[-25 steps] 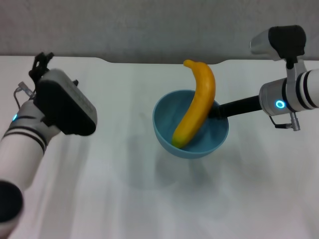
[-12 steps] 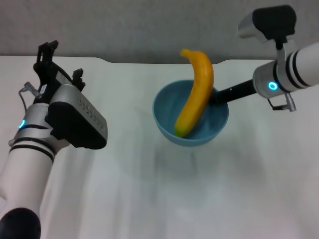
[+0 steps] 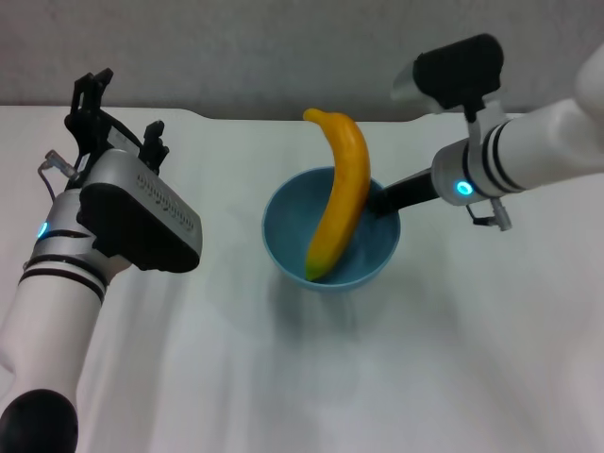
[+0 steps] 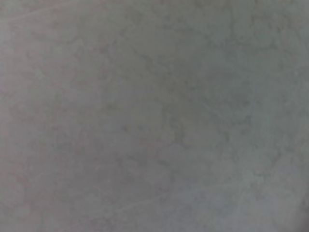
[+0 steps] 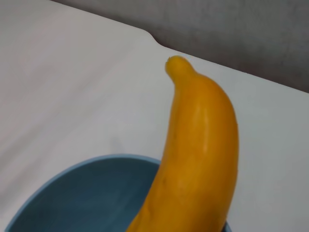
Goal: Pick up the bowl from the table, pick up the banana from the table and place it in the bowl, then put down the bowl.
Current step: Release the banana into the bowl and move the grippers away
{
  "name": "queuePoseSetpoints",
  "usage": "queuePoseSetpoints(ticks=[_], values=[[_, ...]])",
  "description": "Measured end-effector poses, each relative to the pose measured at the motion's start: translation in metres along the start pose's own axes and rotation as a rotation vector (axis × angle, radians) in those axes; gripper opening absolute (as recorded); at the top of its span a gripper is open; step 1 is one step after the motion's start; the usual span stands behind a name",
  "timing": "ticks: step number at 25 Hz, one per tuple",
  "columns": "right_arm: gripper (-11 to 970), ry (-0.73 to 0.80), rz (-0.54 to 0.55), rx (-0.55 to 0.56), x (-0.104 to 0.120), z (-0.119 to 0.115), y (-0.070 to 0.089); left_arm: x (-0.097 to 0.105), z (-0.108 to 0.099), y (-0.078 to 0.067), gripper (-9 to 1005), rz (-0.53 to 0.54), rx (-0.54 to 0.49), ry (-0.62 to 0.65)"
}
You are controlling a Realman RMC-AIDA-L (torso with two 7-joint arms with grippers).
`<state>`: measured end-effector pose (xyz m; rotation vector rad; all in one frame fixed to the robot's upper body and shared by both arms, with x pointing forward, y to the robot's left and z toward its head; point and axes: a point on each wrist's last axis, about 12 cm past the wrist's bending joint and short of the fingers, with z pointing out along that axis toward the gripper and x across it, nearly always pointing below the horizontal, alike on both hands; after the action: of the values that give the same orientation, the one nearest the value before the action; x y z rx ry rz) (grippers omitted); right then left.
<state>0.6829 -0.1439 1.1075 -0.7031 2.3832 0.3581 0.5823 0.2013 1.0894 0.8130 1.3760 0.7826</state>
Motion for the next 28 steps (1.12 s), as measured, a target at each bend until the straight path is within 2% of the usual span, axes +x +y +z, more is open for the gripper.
queuePoseSetpoints(ticks=[4,9,13,19,28], values=[[120,-0.012,-0.001,0.001,0.009,0.009,0.012,0.002,0.002,0.002,890,-0.044,-0.007,0.003],[123,-0.024,0.001,-0.048,0.019,0.018,0.030,0.005,0.005,0.004,890,-0.060,-0.014,0.014],[124,-0.013,0.002,-0.067,0.029,0.021,0.036,0.007,0.004,0.004,890,-0.060,-0.014,0.019],[127,0.013,0.073,-0.056,0.055,0.022,0.025,0.011,0.003,0.004,890,-0.082,-0.017,0.030],[131,0.013,0.090,-0.054,0.059,0.021,0.022,0.016,0.003,0.004,890,-0.087,-0.019,0.045]])
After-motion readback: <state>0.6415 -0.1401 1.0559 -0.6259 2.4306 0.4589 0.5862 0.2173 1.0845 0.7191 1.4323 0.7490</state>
